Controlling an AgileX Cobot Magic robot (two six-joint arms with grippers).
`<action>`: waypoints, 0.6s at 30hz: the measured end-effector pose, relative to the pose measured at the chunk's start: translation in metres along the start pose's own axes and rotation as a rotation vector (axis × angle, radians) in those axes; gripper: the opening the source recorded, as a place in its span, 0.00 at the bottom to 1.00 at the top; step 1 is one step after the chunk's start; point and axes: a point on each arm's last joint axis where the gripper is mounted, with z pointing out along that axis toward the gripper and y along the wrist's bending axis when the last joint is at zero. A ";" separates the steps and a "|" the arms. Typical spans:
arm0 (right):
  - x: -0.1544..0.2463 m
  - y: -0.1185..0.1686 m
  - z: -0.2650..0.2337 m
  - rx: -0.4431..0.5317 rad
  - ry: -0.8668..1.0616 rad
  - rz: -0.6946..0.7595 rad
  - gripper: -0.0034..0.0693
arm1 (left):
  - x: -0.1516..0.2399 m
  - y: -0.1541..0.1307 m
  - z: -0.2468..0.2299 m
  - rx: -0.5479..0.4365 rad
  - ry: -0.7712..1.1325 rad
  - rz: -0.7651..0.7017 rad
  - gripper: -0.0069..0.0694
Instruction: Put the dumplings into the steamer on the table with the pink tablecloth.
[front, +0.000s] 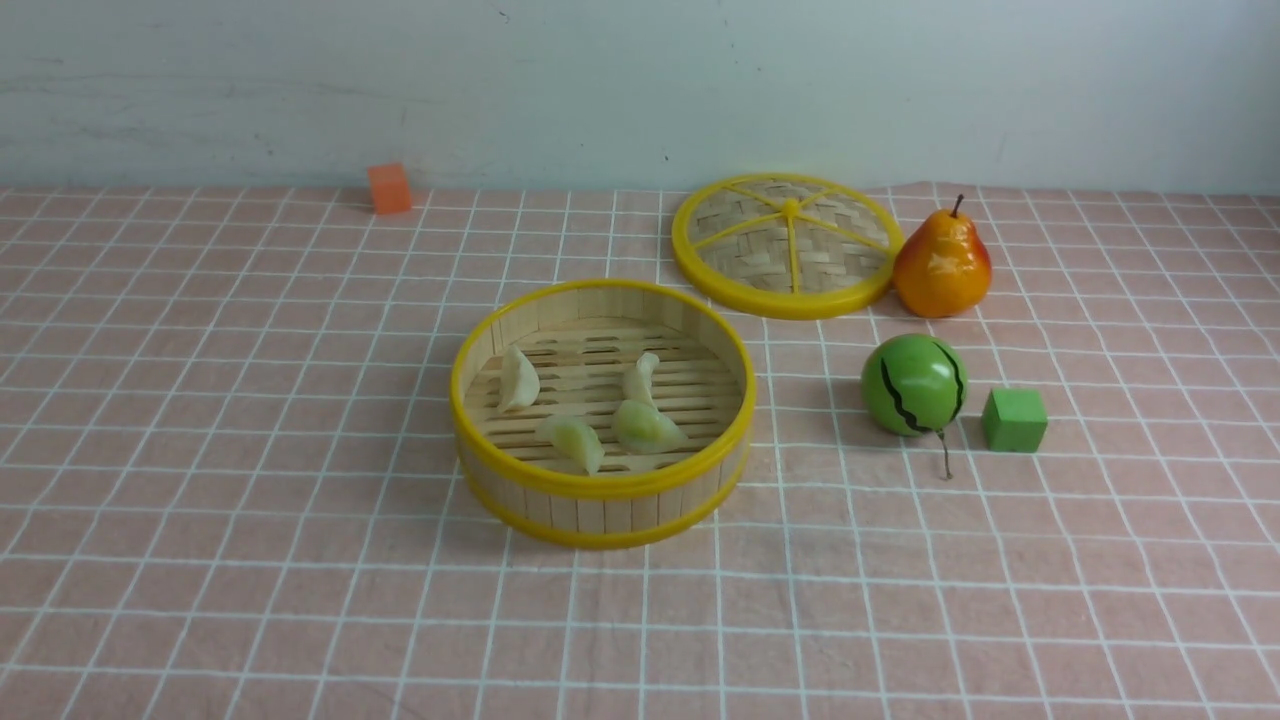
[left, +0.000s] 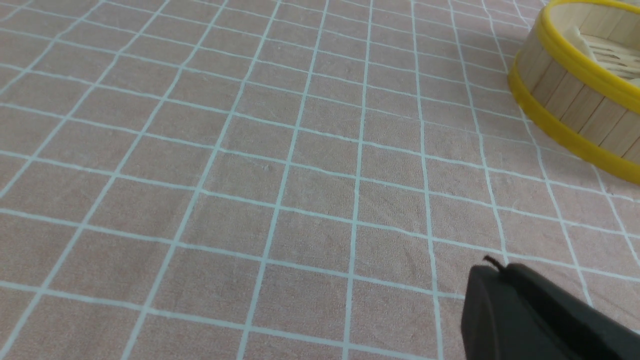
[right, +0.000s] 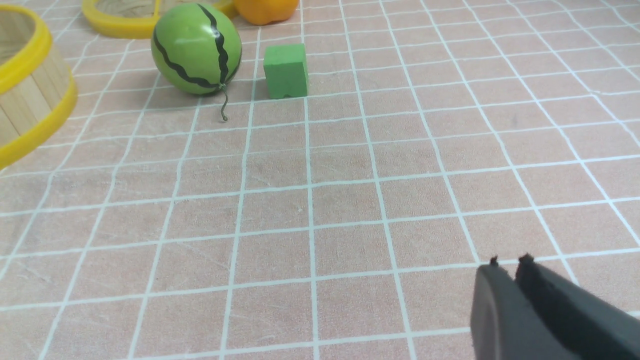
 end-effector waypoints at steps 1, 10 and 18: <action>0.000 0.000 0.000 0.000 0.000 0.000 0.13 | 0.000 0.000 0.000 0.000 0.000 0.000 0.07; 0.000 0.000 0.000 0.000 0.000 0.000 0.15 | 0.000 0.000 0.000 0.001 -0.003 0.000 0.07; 0.000 0.000 0.000 0.000 0.000 0.000 0.16 | 0.000 0.000 0.000 0.000 -0.002 0.000 0.07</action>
